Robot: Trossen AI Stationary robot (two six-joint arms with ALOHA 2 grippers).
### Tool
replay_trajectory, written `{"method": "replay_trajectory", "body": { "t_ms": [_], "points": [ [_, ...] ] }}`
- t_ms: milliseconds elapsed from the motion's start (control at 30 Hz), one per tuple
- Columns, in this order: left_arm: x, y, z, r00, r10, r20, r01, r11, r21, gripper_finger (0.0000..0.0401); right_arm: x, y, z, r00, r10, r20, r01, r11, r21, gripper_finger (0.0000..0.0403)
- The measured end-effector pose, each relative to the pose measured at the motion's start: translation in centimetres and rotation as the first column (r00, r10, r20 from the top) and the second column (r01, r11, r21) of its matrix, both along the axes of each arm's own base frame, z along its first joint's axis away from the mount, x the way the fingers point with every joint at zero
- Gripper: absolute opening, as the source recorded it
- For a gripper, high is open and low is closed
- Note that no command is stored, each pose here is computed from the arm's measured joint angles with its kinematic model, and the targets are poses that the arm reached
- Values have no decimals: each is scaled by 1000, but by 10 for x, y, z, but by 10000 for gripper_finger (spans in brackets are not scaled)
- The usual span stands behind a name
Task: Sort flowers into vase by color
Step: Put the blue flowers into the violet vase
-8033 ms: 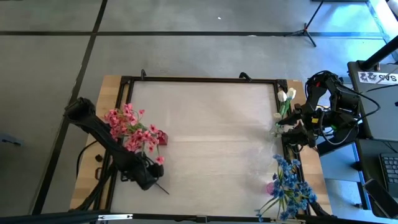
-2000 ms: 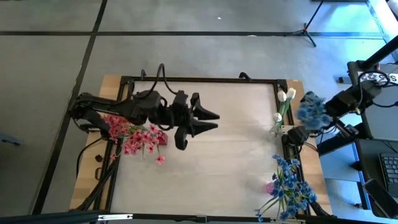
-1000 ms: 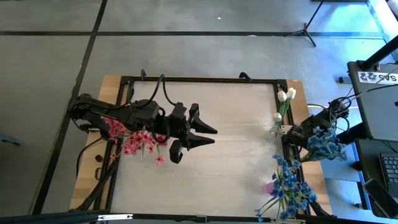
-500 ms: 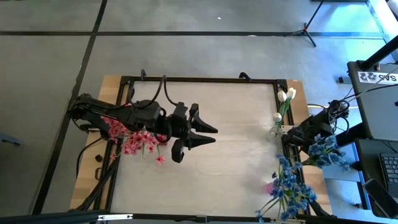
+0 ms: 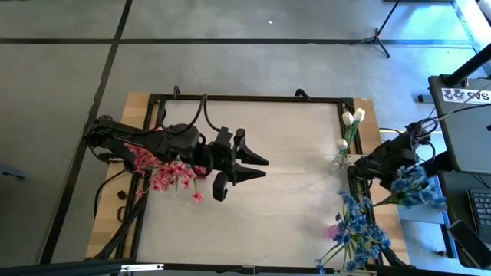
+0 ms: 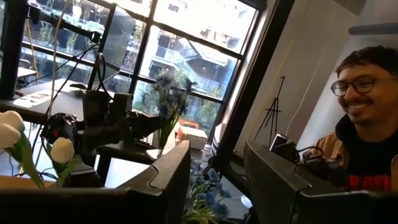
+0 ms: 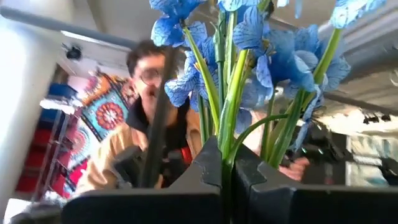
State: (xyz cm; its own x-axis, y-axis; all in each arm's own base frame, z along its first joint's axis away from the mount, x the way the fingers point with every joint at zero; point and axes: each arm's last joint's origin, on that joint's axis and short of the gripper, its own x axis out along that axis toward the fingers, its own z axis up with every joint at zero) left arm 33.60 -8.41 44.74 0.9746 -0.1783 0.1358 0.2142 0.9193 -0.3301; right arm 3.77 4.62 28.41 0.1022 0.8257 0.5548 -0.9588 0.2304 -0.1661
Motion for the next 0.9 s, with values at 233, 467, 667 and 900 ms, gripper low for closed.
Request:
{"method": "replay_trajectory", "body": {
  "t_ms": [233,467,667,900],
  "points": [
    [0,0,-1,1000,0,-13,0,1000,3,146,11,6,-6,996,-84,34,85,996,-19,0],
    [0,0,-2,1000,0,-17,0,1000,4,146,14,22,-5,999,16,40,-15,1000,-11,0],
    [0,0,-2,1000,0,-22,0,1000,6,146,10,39,-9,998,22,67,-21,1000,-18,0],
    [0,0,-3,1000,0,-28,0,1000,7,146,5,49,-14,999,-43,16,43,998,-34,0]
  ]
}}
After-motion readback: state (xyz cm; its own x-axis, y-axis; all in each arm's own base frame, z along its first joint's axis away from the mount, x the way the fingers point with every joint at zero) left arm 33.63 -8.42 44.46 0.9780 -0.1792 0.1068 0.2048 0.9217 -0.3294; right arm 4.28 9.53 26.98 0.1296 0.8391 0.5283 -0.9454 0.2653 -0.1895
